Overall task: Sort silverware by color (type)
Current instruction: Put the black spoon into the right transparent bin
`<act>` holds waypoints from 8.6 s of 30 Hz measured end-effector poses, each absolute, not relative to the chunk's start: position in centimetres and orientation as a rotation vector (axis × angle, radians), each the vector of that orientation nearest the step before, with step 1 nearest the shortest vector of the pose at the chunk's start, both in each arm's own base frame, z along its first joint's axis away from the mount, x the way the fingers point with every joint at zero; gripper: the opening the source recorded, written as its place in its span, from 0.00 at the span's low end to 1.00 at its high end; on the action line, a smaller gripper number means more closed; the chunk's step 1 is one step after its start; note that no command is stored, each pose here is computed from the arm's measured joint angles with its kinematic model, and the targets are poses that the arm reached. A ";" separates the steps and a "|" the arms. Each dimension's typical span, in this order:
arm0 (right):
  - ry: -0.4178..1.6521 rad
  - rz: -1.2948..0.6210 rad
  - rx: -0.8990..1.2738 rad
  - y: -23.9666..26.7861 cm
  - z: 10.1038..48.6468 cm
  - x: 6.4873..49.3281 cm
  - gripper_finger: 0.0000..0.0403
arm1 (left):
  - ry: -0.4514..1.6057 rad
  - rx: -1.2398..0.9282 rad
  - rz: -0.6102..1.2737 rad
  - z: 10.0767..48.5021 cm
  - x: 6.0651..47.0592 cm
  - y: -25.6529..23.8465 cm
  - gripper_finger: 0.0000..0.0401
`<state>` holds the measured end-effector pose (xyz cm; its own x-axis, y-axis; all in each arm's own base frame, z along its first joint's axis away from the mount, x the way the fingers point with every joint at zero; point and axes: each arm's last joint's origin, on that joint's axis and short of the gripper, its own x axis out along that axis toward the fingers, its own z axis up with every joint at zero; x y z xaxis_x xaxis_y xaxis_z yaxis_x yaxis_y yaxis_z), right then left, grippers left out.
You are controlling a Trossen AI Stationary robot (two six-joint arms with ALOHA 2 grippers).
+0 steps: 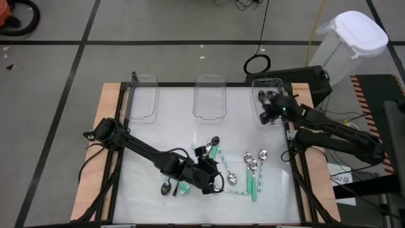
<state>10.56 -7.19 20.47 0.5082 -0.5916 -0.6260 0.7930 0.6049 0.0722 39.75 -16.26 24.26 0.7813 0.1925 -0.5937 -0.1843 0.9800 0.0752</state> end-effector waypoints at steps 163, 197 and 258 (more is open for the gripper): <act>-0.060 -0.016 -0.101 14.0 22.6 24.1 0.42 | 0.251 -0.024 0.726 35.8 41.1 -20.3 0.02; -0.092 0.052 -0.065 13.2 23.7 25.2 0.22 | 0.232 0.000 0.636 35.0 43.9 -20.2 0.03; 0.346 -0.281 -0.198 10.7 23.3 19.5 0.01 | 0.774 0.106 0.528 26.5 38.5 -22.2 0.09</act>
<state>19.48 10.74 23.35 0.9027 -0.3035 -0.3048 0.2364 0.9421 -0.2380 38.50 -22.25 26.51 0.5923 0.4914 -0.6386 -0.4152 0.8653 0.2808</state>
